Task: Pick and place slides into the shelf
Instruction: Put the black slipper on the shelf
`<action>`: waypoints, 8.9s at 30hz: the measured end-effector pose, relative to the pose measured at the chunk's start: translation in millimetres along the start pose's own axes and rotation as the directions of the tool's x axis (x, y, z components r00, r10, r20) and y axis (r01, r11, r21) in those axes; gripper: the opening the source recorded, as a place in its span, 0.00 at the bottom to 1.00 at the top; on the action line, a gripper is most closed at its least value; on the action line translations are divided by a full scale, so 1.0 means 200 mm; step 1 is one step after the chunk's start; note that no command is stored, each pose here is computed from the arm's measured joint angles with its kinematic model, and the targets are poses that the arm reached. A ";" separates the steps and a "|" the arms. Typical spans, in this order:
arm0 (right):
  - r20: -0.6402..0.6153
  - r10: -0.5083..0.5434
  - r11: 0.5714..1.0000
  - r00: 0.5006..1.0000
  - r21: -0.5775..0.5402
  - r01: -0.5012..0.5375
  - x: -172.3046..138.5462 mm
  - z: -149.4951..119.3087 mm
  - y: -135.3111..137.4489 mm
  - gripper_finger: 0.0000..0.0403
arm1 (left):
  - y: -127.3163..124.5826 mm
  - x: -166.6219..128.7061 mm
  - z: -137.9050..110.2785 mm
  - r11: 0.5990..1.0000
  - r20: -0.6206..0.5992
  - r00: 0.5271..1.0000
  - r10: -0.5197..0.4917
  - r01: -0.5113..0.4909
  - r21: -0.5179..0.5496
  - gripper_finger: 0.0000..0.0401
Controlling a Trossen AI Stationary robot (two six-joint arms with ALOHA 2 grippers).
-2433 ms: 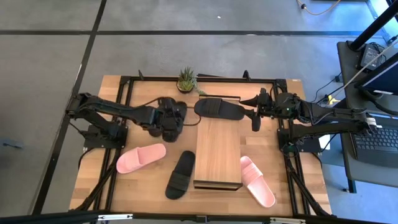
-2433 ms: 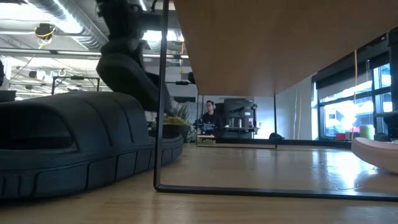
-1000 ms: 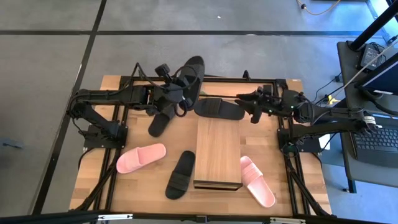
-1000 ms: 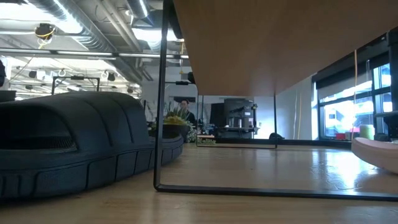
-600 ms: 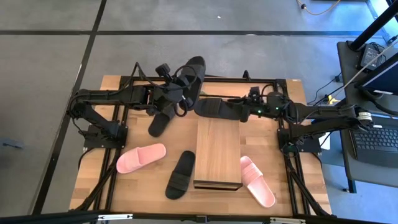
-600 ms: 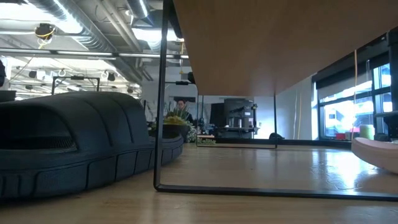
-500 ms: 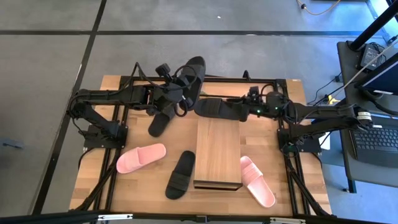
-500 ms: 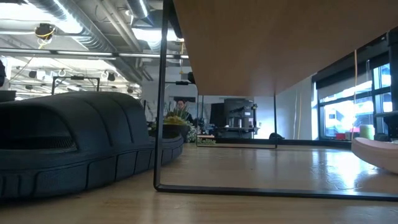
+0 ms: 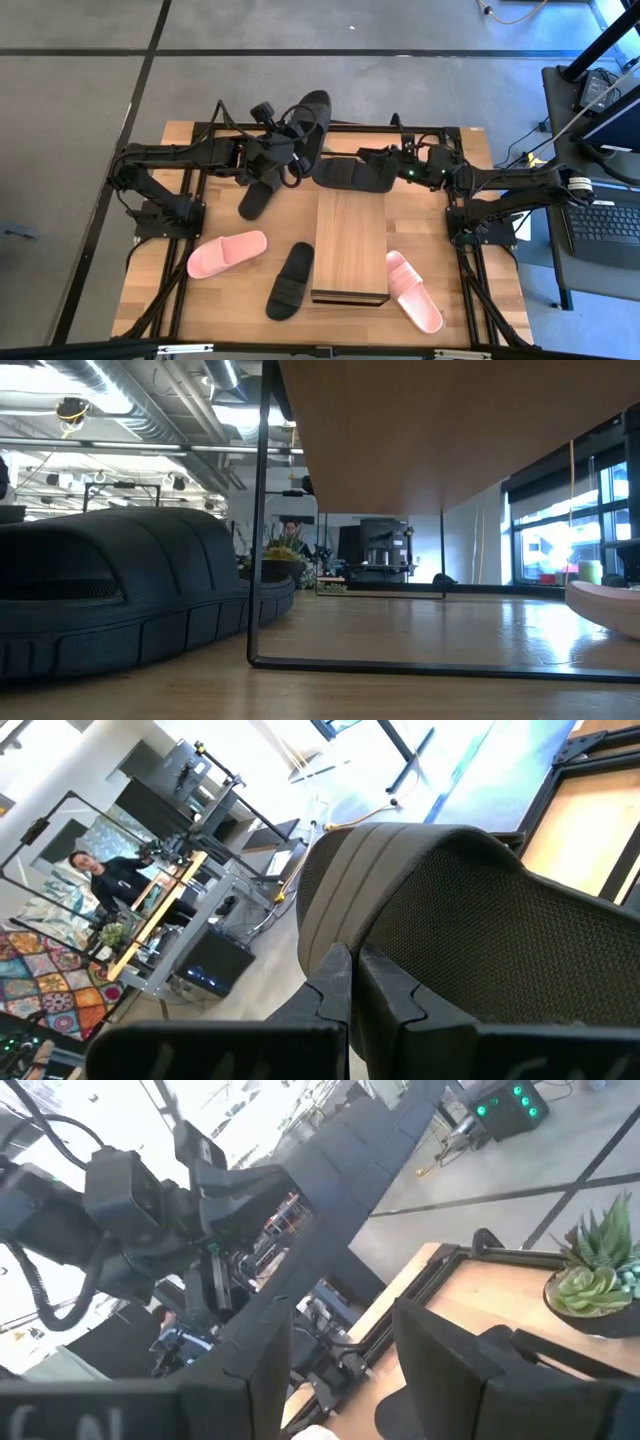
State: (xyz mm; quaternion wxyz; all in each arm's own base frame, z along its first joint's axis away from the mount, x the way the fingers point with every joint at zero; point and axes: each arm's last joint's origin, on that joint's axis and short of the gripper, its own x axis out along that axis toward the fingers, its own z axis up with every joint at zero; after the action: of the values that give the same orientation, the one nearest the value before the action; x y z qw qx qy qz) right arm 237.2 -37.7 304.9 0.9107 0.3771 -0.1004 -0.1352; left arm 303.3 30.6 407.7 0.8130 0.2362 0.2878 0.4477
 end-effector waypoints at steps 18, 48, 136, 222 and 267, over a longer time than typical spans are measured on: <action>-0.002 0.052 0.993 0.999 -0.102 -0.052 0.19 0.04 0.10 0.43 | 0.02 0.03 -0.01 0.997 -0.013 1.000 0.016 -0.015 0.071 0.00; -0.044 0.028 1.000 0.999 -0.009 -0.029 0.27 -0.02 0.06 0.81 | 0.02 0.03 0.00 0.997 -0.007 1.000 0.028 -0.027 0.078 0.00; -0.045 0.038 0.997 0.998 -0.058 -0.040 0.43 0.03 0.04 0.23 | -0.04 0.03 0.19 0.959 0.199 0.973 0.118 -0.164 0.233 0.01; -0.953 -0.160 0.953 0.259 -0.218 -0.212 -0.01 0.33 0.26 0.14 | 0.01 -0.19 -0.19 0.770 -0.037 0.771 -0.636 0.630 -0.100 0.49; -0.927 -0.375 0.822 0.025 -0.345 -0.453 0.33 0.03 0.15 0.14 | 0.02 -0.18 -0.19 0.725 -0.030 0.731 -0.682 0.669 -0.165 0.49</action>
State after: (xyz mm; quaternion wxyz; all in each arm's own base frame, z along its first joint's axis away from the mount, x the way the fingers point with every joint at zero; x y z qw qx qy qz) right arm 303.3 -43.3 336.6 0.7794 0.0667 0.5986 0.1723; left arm 259.5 6.3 390.8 0.9213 0.0362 0.3566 0.1505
